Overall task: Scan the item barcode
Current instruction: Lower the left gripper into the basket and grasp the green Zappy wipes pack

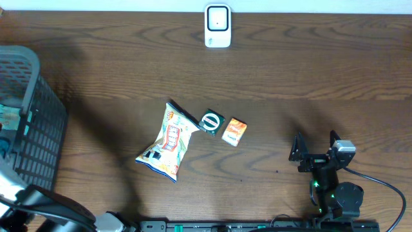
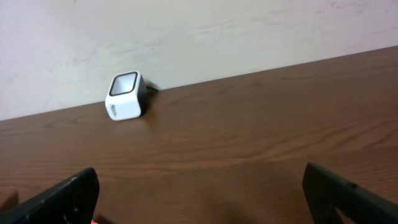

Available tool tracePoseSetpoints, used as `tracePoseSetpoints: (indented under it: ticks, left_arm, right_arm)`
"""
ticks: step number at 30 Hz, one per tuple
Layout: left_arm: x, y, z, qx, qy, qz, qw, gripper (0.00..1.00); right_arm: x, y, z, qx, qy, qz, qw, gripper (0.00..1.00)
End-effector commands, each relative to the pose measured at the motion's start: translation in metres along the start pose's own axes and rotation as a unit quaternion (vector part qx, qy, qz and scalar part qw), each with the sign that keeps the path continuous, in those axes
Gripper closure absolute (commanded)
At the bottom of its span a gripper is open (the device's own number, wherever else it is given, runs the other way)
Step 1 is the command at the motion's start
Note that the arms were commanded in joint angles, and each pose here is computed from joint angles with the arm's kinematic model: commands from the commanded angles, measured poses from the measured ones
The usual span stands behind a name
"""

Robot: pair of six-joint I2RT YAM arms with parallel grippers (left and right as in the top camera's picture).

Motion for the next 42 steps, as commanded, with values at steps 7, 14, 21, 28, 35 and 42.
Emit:
tracePoseSetpoints:
  ticks: [7, 14, 21, 28, 35, 42]
  left_arm:
    - [-0.042, 0.038, 0.024, 0.12, 0.031, 0.15, 0.981, 0.02]
    - [-0.049, 0.074, 0.04, 0.141, 0.05, 0.136, 0.979, 0.02]
    - [-0.073, 0.089, 0.056, 0.129, 0.098, 0.161, 0.974, 0.02]
    - [-0.071, 0.123, 0.074, 0.139, 0.097, 0.12, 0.978, 0.02]
    - [-0.065, 0.148, 0.089, 0.157, 0.102, 0.096, 0.978, 0.0]
    - [-0.066, 0.141, 0.085, 0.153, 0.103, 0.1, 0.978, 0.85]
  right_arm:
    - [0.002, 0.0, 0.001, 0.001, -0.001, -0.006, 1.0, 0.01]
    - [0.002, 0.0, 0.001, 0.001, -0.001, -0.006, 1.0, 0.01]
    - [0.002, 0.0, 0.001, 0.001, -0.001, -0.006, 1.0, 0.01]
    - [0.002, 0.0, 0.001, 0.001, -0.001, -0.006, 1.0, 0.01]
    - [0.002, 0.0, 0.001, 0.001, -0.001, -0.006, 1.0, 0.01]
    - [0.002, 0.0, 0.001, 0.001, -0.001, -0.006, 1.0, 0.01]
Point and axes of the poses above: each gripper's point midway between its finger pads, its own y axis out along the fingers, its own x axis along the line the jaws close on, z = x × y, the point moved 8 cm from there along -y, back along the fingers, and after that the axes turned 15 degrees about -y, right-handed, at the moved point
